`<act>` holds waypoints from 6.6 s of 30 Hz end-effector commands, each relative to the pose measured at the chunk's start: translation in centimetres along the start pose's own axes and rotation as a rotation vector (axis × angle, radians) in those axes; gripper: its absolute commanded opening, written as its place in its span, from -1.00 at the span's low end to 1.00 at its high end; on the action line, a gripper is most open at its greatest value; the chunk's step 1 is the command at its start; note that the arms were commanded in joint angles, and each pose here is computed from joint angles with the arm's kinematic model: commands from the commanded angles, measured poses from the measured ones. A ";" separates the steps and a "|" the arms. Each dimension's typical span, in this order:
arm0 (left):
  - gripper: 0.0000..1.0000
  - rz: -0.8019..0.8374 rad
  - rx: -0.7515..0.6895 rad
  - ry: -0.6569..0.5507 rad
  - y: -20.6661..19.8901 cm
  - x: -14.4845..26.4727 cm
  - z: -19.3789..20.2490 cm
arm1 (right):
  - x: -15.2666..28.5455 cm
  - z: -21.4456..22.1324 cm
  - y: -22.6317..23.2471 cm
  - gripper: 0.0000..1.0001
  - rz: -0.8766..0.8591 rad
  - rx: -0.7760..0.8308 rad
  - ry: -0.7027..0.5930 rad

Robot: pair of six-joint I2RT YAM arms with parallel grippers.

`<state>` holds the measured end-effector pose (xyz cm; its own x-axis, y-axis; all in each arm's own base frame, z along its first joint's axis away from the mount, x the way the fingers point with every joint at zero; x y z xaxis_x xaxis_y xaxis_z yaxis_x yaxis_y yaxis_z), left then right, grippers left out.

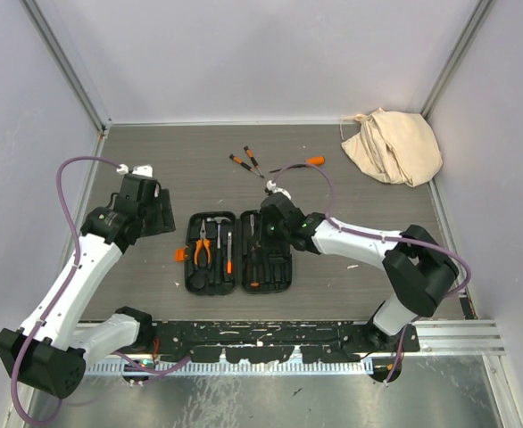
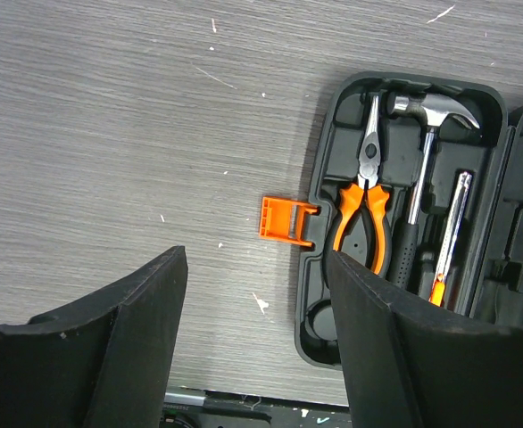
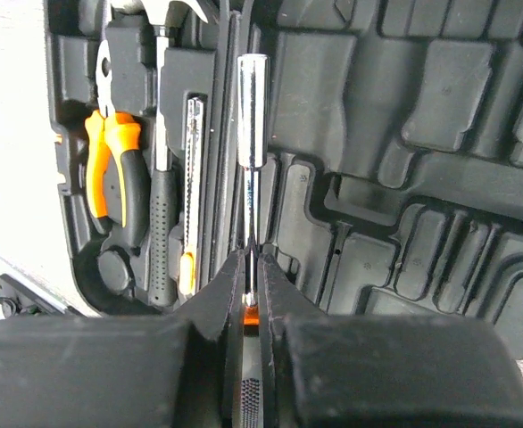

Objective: Sort the tools into containers
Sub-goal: Place the screwdriver in the storage box.

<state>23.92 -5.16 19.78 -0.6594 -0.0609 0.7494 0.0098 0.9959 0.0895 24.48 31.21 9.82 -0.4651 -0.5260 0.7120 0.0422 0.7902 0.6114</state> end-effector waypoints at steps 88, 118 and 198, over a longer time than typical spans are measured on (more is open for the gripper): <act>-0.56 0.205 -0.160 0.213 -23.7 -11.9 -0.6 | 3.0 4.6 0.4 -0.33 -0.082 -0.149 -0.207; -0.60 0.193 -0.173 0.215 -23.7 -12.5 -0.4 | 0.3 8.6 -1.5 -0.40 0.094 -0.049 -0.110; -1.00 0.019 -0.149 0.700 -21.2 -19.0 19.0 | -0.9 11.3 -8.5 -0.97 0.364 -0.010 -0.008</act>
<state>30.90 -27.37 3.77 -0.4203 0.0138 0.9073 0.1152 0.9926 0.0383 16.74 33.27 5.95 -0.5289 -0.4077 0.7444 0.1940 0.7958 0.5736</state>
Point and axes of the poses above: each gripper's point midway between its finger pads, its own x axis back along the fingers, its own y axis along the line the jaws close on, z = x × y, the point moved 2 cm from there along x, back along the fingers, and after that the axes turned 13 degrees about -x, right-handed, at the moved point
